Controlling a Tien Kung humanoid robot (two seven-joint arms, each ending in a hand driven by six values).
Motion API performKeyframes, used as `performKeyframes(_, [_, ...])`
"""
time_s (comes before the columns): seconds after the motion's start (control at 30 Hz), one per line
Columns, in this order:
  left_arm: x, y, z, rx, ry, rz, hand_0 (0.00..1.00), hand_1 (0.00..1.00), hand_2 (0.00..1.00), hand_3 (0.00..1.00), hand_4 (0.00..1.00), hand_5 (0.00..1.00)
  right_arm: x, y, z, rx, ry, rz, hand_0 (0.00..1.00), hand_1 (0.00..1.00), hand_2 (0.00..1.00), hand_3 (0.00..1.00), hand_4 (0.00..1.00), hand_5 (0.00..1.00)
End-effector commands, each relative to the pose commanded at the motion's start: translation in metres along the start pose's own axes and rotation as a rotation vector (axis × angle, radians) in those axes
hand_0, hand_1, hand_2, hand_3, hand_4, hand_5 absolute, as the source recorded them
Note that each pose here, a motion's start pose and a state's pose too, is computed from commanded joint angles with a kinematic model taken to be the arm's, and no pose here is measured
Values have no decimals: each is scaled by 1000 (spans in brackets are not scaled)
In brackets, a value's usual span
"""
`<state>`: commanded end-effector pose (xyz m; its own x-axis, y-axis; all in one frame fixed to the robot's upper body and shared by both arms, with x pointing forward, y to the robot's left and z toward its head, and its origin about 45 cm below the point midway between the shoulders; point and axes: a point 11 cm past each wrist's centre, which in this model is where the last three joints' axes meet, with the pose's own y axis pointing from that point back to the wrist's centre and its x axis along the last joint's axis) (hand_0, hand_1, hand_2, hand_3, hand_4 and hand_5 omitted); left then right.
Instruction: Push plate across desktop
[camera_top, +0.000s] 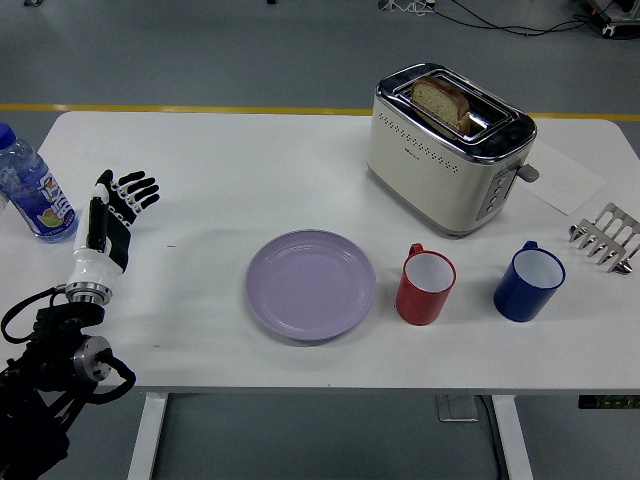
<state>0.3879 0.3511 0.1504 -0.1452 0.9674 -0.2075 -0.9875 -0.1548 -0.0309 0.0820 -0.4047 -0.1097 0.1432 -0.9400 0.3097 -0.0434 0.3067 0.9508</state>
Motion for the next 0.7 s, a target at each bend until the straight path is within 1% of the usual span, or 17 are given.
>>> performKeyframes(0.03, [9,1,2,0,-19,12,688,684,637,578,505,998,0,0,0,0,-1,0,692,679,697,612,495,223])
performKeyframes(0.07, [14,2,4,-1,-30,19,690,698,648,594,507,998,0,0,0,-1,-1,1,692,679,697,613,496,224])
performKeyframes(0.17, [32,4,7,7,-69,42,690,698,648,594,507,998,0,0,1,-2,-4,1,692,679,697,613,496,224])
performKeyframes(0.27, [44,7,7,20,-90,58,690,698,648,594,507,998,0,0,2,-5,-3,2,692,679,697,613,496,224])
performKeyframes(0.3, [48,8,6,27,-93,65,710,714,663,601,510,998,0,0,3,-6,-2,3,691,679,697,613,496,224])
performKeyframes(0.57, [63,14,2,41,-95,99,708,718,669,603,512,998,0,0,4,-9,2,6,690,680,697,613,495,223])
performKeyframes(0.7, [64,13,4,32,-90,106,708,721,670,601,515,998,0,0,2,-7,2,7,690,679,698,614,495,223])
